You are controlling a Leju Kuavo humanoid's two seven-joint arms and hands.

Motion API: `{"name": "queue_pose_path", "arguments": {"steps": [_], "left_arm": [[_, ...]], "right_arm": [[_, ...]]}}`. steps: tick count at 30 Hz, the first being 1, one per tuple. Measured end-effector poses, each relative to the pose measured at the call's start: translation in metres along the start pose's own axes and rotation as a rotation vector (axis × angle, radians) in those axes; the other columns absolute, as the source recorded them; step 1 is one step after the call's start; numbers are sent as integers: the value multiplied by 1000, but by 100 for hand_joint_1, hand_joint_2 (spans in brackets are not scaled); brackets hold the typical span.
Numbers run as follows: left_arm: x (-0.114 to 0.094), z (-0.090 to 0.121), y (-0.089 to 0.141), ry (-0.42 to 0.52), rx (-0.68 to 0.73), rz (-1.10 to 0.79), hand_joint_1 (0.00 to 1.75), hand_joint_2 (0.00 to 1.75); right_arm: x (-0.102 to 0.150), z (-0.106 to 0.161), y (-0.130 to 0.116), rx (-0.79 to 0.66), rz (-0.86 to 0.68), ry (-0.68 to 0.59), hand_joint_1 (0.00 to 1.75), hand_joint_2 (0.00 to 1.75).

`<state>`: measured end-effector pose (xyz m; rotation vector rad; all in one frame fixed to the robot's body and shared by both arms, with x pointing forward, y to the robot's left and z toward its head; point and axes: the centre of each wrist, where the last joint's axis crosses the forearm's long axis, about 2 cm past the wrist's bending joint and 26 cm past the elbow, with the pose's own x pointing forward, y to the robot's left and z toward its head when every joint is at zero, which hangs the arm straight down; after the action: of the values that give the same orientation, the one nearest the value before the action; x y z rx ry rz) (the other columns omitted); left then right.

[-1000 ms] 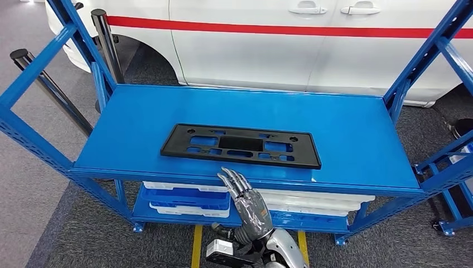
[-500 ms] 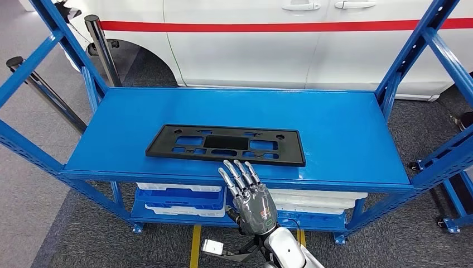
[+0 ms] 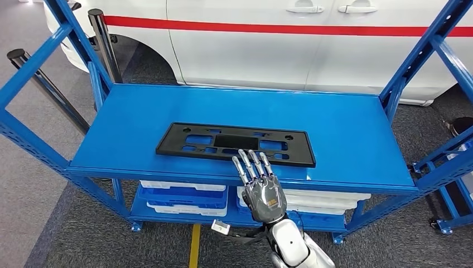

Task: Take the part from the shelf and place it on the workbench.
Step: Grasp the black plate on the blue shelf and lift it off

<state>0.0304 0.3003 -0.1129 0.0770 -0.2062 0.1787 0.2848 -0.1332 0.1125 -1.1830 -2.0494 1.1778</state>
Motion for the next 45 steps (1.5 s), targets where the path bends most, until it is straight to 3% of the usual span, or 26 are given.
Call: {"name": "queue_pose_path", "arguments": {"steps": [12,45], "left_arm": [[0,0,-1,2,-5,5,0,0],[-1,0,-2,1,-3,26,0,0]], "right_arm": [[-17,-6,4,20,45,41,0,175],[-34,-15,5,120,61,42,0,175]]}}
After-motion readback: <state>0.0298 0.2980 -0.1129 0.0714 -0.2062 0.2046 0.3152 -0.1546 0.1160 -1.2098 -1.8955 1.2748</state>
